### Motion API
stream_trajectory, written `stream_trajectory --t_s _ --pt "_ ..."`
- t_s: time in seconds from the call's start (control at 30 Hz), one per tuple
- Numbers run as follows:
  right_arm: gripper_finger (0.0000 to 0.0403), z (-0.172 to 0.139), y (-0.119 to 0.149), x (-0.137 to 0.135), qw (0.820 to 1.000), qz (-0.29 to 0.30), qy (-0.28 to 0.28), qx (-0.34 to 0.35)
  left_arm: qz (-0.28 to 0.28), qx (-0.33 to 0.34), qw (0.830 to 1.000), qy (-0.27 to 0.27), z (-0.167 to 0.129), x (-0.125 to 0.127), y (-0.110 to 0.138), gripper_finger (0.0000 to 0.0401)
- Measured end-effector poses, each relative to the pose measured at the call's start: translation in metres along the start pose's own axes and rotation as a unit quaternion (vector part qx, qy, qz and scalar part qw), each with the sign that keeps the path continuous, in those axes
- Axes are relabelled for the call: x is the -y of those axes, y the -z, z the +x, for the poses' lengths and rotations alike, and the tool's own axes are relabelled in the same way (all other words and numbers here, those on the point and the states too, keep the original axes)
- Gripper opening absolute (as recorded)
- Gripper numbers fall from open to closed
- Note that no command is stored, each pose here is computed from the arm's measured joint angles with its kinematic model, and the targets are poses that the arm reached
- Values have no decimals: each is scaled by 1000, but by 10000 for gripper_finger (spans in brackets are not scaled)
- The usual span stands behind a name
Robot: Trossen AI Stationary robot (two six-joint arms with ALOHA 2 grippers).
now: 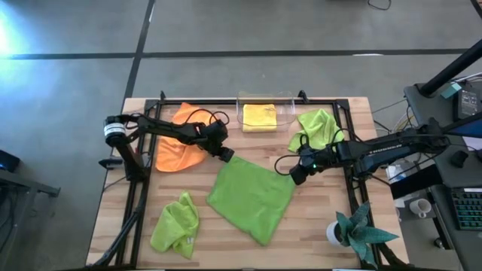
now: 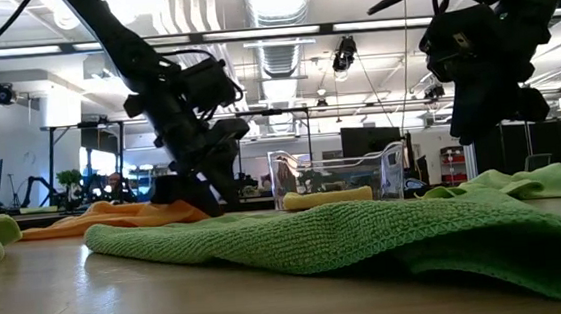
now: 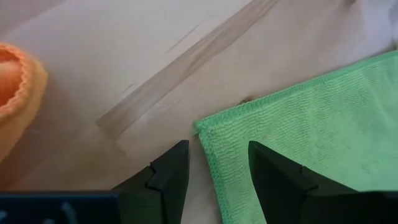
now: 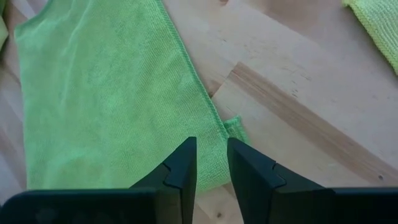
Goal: Fold microfiber towels
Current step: Fold the green microfiber cloth
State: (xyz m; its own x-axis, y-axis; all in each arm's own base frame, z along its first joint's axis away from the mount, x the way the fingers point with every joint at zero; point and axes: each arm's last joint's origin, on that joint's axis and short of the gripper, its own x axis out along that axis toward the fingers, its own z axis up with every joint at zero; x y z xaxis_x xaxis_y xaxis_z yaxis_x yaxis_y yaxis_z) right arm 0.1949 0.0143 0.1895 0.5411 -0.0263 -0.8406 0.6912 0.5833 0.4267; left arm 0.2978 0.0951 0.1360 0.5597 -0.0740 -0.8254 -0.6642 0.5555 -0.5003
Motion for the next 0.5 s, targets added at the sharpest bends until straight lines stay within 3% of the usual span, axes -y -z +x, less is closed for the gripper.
stream_trajectory --t_s 0.5 --pt "82 0 -1 1 1000 -4 3 4 27 -25 998 46 14 12 8 140"
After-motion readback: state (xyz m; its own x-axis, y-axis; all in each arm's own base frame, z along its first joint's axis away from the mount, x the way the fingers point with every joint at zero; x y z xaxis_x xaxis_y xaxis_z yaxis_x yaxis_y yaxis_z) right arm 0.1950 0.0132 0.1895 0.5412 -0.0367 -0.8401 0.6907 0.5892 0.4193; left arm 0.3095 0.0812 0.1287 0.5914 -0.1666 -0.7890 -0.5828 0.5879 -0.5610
